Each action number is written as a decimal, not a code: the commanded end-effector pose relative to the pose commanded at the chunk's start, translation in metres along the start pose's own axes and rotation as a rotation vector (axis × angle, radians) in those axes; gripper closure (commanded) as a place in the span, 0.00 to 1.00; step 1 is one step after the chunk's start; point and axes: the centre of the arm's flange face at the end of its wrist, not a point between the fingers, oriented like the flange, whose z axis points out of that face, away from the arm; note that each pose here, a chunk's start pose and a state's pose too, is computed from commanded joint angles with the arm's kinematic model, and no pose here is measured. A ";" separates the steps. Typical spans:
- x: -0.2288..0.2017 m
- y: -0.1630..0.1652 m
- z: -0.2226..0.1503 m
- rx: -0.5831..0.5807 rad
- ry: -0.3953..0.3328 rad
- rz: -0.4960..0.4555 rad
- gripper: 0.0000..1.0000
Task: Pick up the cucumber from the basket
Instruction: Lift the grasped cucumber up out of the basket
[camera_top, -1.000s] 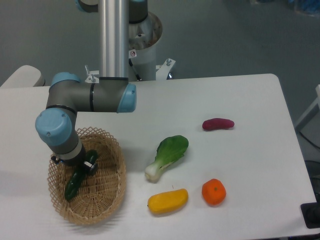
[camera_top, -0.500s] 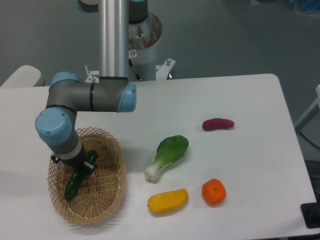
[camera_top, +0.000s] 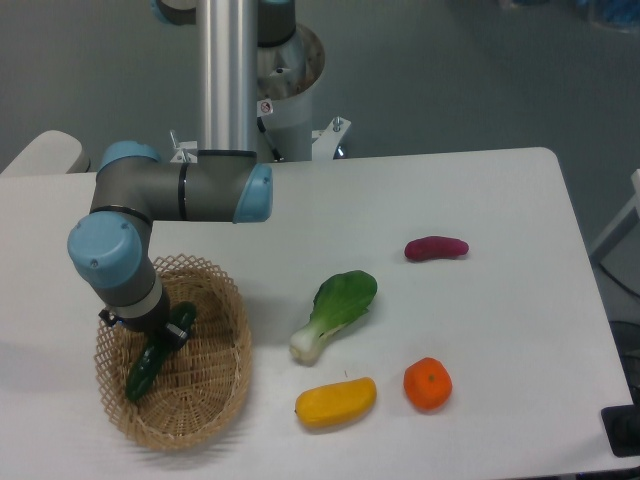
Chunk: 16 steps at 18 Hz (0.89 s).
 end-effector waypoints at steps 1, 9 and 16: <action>-0.001 -0.001 -0.006 0.008 -0.005 0.011 0.61; -0.048 -0.001 -0.069 0.083 -0.063 0.076 0.61; -0.141 0.030 -0.117 0.083 -0.100 0.150 0.61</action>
